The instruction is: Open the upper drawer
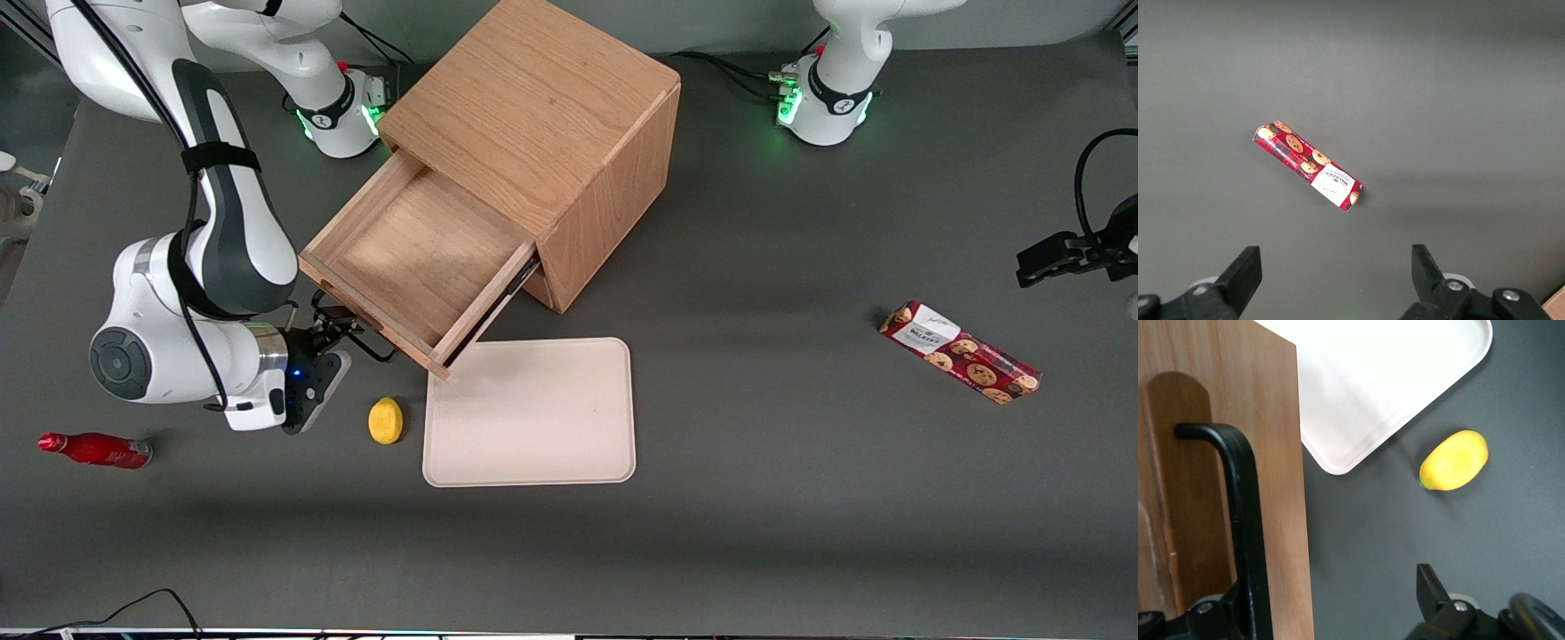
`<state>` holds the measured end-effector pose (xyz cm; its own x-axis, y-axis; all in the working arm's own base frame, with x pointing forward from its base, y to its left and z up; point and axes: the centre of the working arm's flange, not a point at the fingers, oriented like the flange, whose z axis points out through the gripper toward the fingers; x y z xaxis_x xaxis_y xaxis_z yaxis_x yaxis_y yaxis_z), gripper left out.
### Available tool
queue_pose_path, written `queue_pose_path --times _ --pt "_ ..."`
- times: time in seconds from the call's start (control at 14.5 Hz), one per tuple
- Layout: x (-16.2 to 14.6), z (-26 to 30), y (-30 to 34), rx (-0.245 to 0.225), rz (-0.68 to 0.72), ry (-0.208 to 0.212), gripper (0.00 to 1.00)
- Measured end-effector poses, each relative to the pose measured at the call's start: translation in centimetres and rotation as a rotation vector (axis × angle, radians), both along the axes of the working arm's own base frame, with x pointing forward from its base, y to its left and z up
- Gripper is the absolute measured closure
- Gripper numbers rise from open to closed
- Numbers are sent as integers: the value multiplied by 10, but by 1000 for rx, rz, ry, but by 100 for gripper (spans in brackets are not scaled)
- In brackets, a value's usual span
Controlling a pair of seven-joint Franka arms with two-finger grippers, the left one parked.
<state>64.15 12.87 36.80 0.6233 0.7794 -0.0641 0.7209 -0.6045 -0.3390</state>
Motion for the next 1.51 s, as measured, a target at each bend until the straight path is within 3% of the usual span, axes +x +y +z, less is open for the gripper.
queue_pose_path --times 0.48,0.83,1.1,1.31,1.51 --pt "4 -1 -2 6 16 -8 0" --pt "13 24 1 14 22 -48 0" --pt "12 62 4 13 18 -31 0" --pt "2 94 -2 -31 -137 10 0" --pt "-7 123 -14 -90 -347 21 0"
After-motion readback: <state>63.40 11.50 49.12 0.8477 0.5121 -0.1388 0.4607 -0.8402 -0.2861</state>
